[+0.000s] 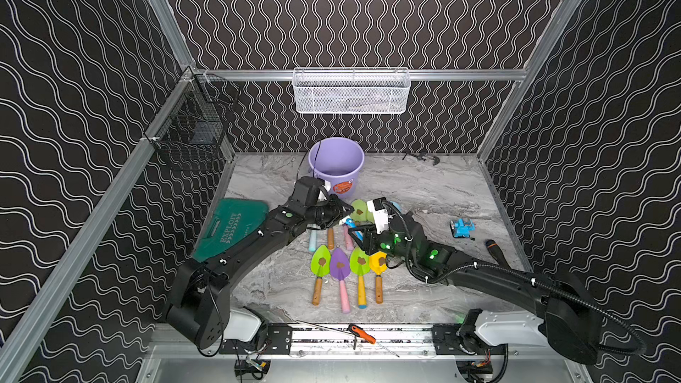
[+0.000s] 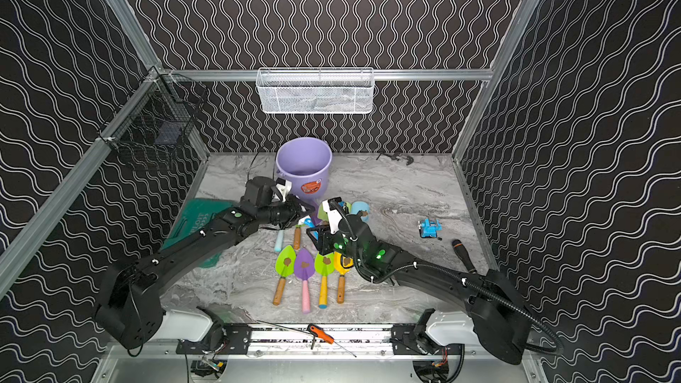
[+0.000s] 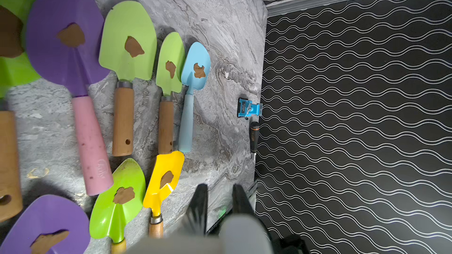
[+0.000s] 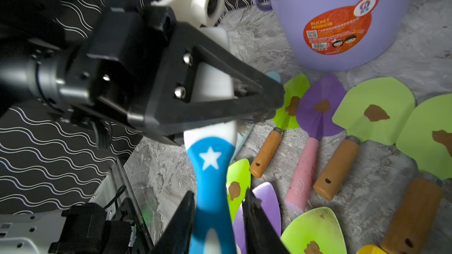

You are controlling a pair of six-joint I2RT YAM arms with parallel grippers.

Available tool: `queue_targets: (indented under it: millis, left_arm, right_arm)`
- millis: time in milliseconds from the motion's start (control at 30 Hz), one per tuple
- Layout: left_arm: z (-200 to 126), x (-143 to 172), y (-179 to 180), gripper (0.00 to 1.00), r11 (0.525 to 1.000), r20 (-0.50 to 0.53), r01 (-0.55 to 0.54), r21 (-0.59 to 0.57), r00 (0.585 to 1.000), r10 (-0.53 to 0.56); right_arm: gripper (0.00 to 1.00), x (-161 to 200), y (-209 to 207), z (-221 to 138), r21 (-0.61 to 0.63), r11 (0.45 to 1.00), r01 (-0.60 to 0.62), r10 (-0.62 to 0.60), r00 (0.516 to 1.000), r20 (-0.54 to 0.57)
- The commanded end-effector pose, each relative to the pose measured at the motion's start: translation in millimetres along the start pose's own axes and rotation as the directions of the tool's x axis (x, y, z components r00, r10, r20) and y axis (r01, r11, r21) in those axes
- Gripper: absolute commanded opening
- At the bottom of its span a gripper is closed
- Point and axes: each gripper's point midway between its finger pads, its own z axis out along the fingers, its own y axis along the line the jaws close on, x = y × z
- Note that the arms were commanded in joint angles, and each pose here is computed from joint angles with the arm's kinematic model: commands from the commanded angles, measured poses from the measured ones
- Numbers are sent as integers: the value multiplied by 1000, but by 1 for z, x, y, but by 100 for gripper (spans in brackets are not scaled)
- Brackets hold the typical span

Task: Brush the soil off the hand trowel and place it into the bucket
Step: Pick up the brush from the center of the board.

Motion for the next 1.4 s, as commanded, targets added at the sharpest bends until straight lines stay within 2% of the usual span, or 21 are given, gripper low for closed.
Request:
queue_targets:
  millis: [0, 167, 367, 500, 967, 1367]
  left_arm:
    - [1, -1, -6, 0, 999, -2, -2, 35, 1000, 2]
    - [2, 1, -4, 0, 999, -8, 11, 40, 1000, -11]
    - [0, -2, -5, 0, 999, 4, 23, 44, 1000, -23]
    - [-4, -5, -7, 0, 999, 17, 17, 49, 1000, -18]
    - [-3, -3, -5, 0, 998, 13, 30, 57, 999, -31]
    - [-2, -3, -8, 0, 997, 8, 30, 71, 1000, -30]
  right_arm:
    - [30, -12, 4, -2, -7, 1000, -5, 5, 999, 54]
    - [28, -11, 6, -1, -18, 1000, 0, 1, 999, 46]
    - [33, -6, 9, 1, -36, 999, -4, 5, 1000, 26]
    - [33, 0, 7, 1, -27, 1000, -6, 7, 1000, 10]
    - [27, -14, 11, -1, -30, 1000, 4, -2, 998, 69]
    - [25, -8, 12, 4, -47, 999, -7, 9, 999, 47]
